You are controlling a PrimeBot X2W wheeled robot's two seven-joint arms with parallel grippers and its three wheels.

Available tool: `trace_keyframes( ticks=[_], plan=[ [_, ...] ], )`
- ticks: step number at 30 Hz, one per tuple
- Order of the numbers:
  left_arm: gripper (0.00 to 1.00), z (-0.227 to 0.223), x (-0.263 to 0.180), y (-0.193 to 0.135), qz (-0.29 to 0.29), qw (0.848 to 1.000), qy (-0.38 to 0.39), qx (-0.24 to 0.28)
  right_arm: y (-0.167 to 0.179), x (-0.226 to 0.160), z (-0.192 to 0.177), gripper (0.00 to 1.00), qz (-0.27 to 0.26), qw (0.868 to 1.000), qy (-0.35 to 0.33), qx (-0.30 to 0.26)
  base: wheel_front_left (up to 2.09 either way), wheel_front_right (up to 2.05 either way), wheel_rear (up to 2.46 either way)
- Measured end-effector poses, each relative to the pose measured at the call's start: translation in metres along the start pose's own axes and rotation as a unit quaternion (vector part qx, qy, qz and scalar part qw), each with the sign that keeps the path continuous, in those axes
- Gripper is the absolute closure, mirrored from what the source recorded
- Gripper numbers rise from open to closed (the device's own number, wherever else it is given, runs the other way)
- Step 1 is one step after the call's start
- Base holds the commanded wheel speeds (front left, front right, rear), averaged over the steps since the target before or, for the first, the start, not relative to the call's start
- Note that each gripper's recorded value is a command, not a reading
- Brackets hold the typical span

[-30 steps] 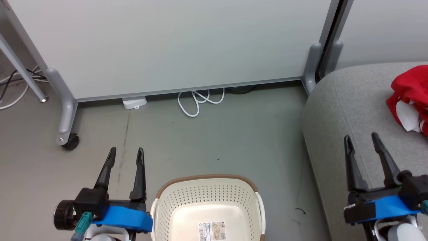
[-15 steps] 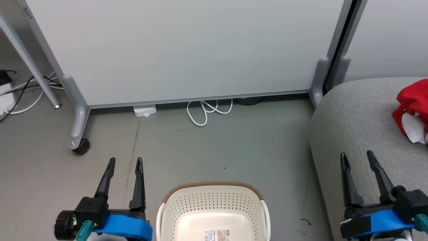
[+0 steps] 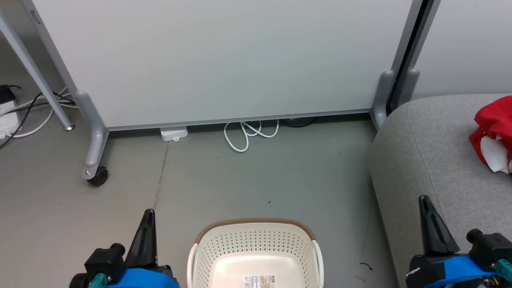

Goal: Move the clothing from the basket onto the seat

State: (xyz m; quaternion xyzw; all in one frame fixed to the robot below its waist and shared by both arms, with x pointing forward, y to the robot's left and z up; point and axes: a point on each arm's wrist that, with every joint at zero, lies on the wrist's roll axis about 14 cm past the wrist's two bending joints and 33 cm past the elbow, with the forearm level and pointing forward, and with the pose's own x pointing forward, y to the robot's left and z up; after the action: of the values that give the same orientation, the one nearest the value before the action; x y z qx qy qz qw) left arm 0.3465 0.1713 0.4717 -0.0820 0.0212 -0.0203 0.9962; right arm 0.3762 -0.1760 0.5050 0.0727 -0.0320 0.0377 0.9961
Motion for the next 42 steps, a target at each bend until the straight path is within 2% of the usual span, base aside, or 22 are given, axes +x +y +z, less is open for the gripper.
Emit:
trace_keyframes(
  ticks=[7, 17, 42],
  plan=[
    [1.0, -0.001, 0.001, 0.007, 0.018, 0.998, 0.008, -0.068, -0.006, -0.001, -0.003, 1.0, -0.018, 0.998, 0.008, 0.067, 0.0, 0.0, 0.0],
    [1.0, 0.0, 0.004, 0.015, 0.036, 0.987, 0.012, -0.154, -0.012, -0.001, -0.005, 1.0, -0.038, 0.987, 0.014, 0.155, 0.0, 0.0, 0.0],
    [1.0, 0.008, 0.015, 0.025, 0.054, 0.942, 0.005, -0.331, -0.019, 0.003, -0.007, 1.0, -0.063, 0.941, 0.02, 0.332, 0.0, 0.0, 0.0]
  ],
)
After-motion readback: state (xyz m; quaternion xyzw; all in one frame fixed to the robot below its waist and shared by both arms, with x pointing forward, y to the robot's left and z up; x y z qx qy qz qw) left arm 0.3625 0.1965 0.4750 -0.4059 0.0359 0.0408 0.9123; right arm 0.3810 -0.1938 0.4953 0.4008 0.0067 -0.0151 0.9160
